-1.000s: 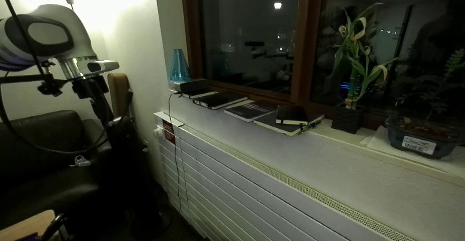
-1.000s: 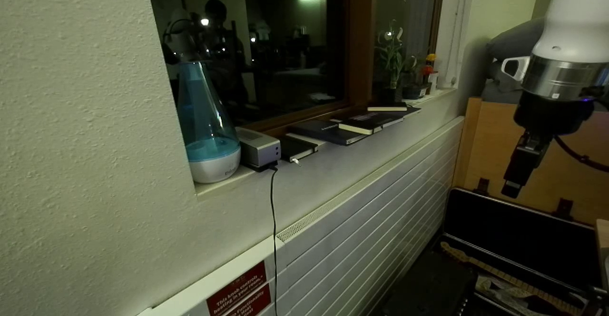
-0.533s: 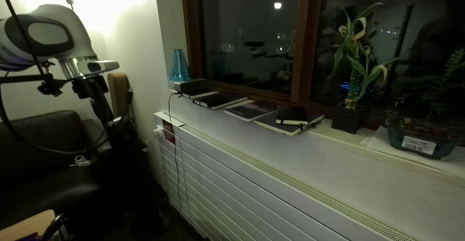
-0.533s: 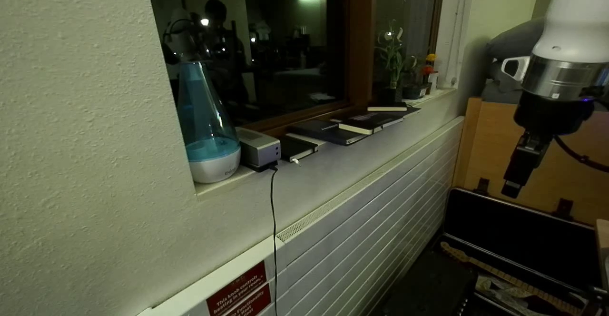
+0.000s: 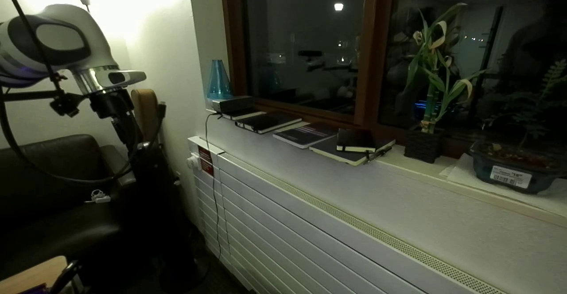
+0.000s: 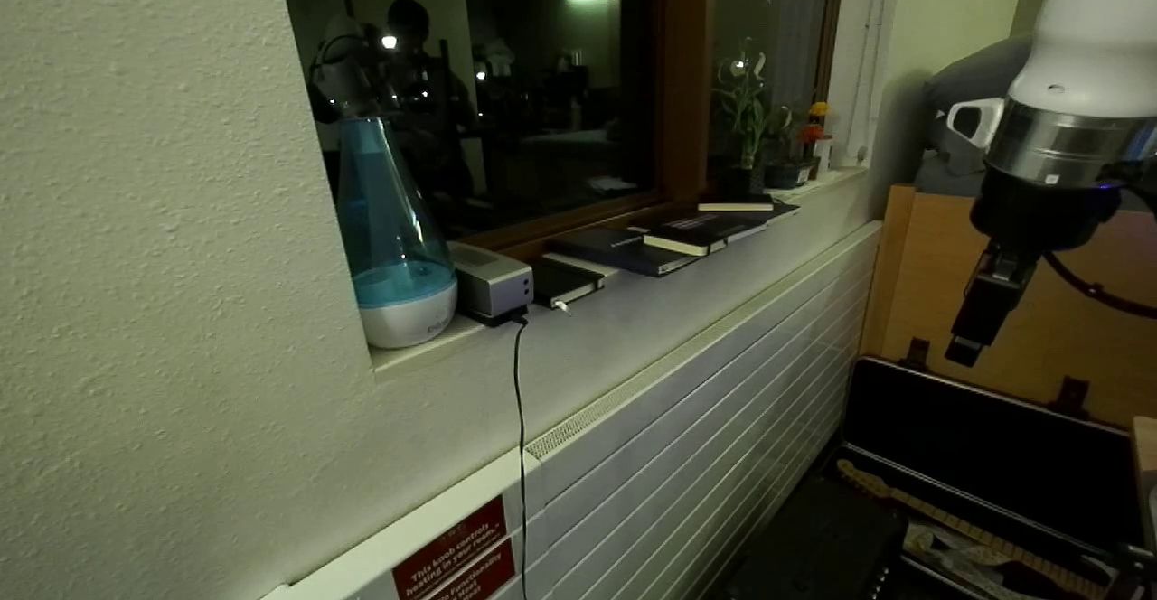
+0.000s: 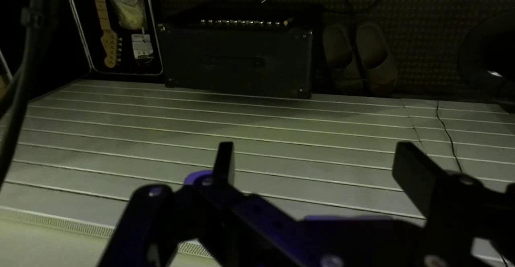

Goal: Place the book on the left on top of the second book from the right.

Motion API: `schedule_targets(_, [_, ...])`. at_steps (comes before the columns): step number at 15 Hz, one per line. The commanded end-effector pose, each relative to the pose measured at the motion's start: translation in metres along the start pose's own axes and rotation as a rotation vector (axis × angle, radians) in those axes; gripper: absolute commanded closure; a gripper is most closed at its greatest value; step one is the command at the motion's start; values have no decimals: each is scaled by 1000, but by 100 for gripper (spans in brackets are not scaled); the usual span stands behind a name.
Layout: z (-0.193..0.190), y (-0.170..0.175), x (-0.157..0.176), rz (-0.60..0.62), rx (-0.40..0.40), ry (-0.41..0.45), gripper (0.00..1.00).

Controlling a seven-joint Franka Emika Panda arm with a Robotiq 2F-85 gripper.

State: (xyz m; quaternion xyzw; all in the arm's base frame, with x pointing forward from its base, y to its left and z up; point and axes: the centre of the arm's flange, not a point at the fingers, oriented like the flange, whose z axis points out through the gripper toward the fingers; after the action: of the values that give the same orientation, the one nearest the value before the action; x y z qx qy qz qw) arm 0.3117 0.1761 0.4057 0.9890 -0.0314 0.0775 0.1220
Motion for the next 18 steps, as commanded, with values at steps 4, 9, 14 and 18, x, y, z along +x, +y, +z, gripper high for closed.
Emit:
schedule_targets(4, [-2, -26, 24, -107, -96, 83, 0])
schedule_targets(9, [-6, -56, 50, -222, -205, 197, 0])
schedule_targets(14, [1, -96, 78, -310, -386, 374, 0])
schedule_targets(18, [17, -128, 91, -358, -474, 495, 0])
